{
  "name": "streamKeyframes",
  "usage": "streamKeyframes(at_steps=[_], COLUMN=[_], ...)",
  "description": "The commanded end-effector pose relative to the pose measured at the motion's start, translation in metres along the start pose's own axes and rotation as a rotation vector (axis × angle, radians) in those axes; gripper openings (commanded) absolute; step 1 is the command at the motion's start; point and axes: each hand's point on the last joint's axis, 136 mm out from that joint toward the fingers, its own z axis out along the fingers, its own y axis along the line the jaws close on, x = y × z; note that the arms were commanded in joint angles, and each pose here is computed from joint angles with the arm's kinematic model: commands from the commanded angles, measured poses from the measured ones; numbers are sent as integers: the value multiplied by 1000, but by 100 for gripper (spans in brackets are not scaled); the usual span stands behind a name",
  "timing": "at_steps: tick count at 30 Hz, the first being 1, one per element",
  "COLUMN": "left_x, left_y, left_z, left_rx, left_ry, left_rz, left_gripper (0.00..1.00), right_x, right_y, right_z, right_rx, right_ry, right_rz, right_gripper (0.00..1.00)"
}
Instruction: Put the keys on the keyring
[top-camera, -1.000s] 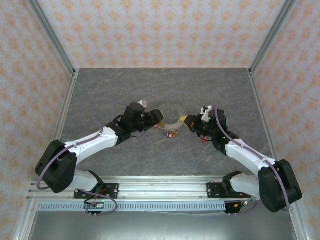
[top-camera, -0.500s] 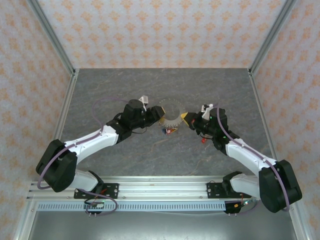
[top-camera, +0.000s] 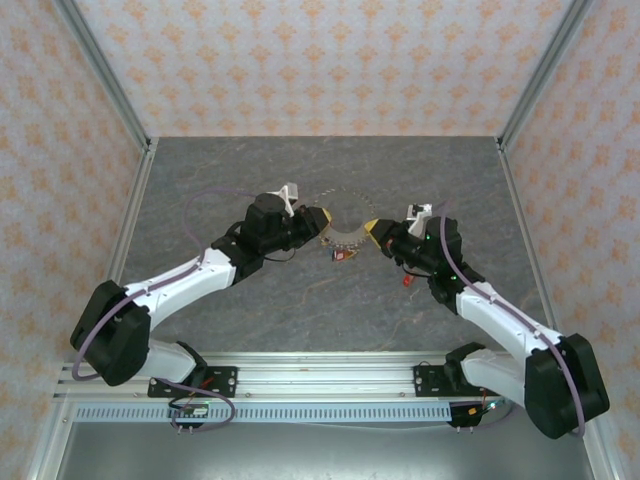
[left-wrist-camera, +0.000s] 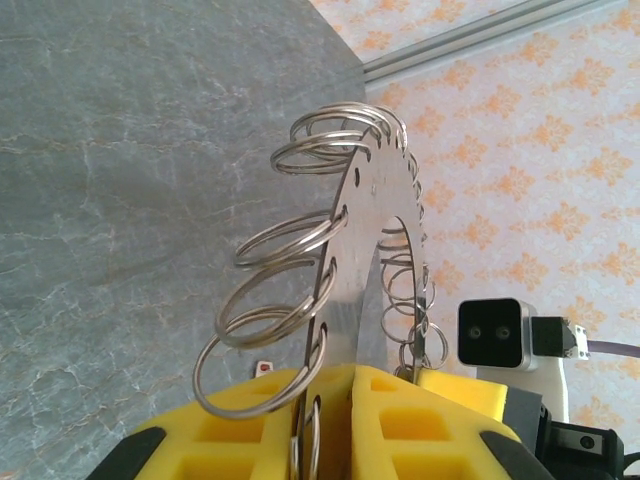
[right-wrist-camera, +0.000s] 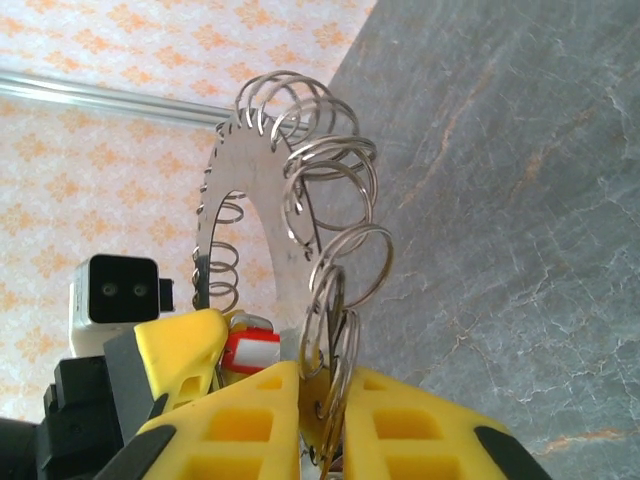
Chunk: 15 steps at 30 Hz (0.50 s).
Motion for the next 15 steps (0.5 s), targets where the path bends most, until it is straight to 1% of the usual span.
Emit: streamKeyframes(at_steps=[1,3,9,12,15], left_x=[-19,-21,-31,-35,-36], left_y=[-37,-43,-60,-69,-82], left_z=[-13,-17,-30,-37,-44], left_rx=[100,119,180,230,291], left_ry=[-66,-73,-94,-99,-88], left_rz=[75,90,117,123,152], left_gripper=[2,0,0,0,0], right_x=[-2,-4,-14,-15,-7], right_y=[27,25,16,20,29], right_z=[-11,-16,-39,-52,-61], right_rx=[-98,-85,3,-1,-44], right_ry=[-39,-66,-184,-232,-244], right_rz=[-138,-169,-339,-502,-711], right_gripper=[20,22,30,32,29])
